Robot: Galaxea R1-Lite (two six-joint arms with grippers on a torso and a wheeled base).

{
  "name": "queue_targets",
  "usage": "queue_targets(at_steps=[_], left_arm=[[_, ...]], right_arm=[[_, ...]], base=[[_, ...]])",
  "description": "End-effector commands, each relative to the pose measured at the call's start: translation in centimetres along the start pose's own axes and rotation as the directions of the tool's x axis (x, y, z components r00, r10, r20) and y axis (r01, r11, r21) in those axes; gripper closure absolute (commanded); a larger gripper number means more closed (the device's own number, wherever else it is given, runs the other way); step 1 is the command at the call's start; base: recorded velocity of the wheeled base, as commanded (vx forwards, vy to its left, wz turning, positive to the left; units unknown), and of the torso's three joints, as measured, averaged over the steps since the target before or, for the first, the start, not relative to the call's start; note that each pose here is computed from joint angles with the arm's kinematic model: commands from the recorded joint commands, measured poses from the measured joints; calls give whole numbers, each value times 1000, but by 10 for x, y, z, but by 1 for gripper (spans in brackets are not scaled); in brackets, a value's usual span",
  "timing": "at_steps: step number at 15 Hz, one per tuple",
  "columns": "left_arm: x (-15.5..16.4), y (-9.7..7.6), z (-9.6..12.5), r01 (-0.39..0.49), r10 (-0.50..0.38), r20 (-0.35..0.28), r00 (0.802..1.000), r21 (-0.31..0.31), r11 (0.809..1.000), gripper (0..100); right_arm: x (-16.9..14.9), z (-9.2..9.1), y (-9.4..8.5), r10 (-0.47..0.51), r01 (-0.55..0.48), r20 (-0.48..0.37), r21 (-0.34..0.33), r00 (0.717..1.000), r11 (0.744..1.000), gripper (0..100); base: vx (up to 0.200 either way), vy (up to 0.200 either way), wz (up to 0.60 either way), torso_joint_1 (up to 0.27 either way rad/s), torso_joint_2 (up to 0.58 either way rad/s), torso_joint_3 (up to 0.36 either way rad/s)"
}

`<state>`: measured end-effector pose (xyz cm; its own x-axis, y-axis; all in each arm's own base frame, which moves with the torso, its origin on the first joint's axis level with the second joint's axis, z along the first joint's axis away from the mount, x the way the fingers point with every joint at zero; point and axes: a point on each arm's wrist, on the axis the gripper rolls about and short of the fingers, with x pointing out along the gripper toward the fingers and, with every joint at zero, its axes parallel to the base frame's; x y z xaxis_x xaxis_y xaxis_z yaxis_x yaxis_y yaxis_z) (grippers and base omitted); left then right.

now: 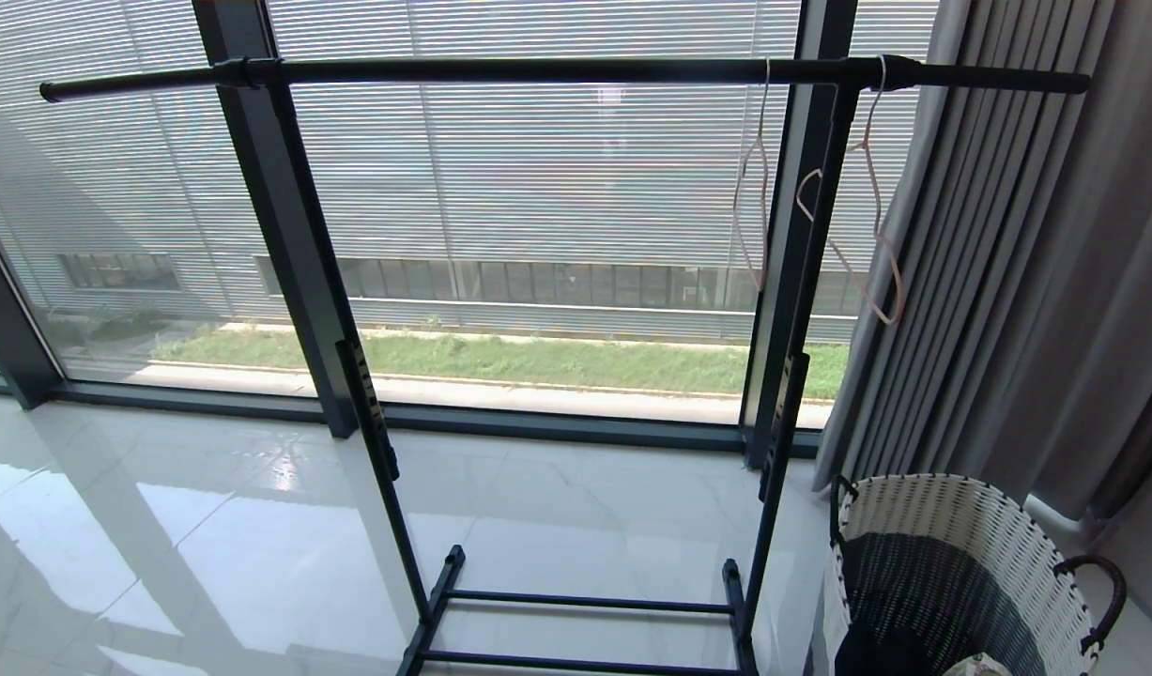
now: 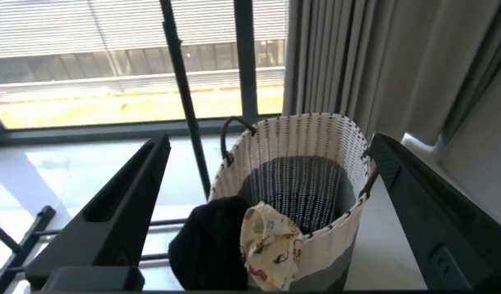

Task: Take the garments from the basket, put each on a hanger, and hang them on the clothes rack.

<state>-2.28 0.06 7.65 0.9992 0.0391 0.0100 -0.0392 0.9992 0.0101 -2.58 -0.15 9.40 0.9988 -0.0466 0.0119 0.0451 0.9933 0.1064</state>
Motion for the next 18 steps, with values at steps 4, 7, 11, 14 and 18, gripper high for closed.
queue_targets(at_steps=[4,7,11,14,18], left_arm=[[0,0,0,-1,1,1,1000,0,1000,0],[0,0,0,-1,1,1,1000,0,1000,0],[0,0,0,-1,1,1,1000,0,1000,0],[0,0,0,-1,1,1,1000,0,1000,0],[0,0,0,-1,1,1,1000,0,1000,0]], right_arm=[[90,62,17,54,-210,-517,-247,854,946,0],[142,42,16,-19,-323,-729,-326,684,889,0],[205,3,6,-85,-572,-867,-395,492,719,0],[230,-23,-1,-127,-648,-885,-419,448,635,0],[236,-47,-3,-147,-682,-924,-363,354,636,0]], base=[[0,0,0,0,0,0],[0,0,0,0,0,0],[0,0,0,0,0,0],[0,0,0,0,0,0],[0,0,0,0,0,0]])
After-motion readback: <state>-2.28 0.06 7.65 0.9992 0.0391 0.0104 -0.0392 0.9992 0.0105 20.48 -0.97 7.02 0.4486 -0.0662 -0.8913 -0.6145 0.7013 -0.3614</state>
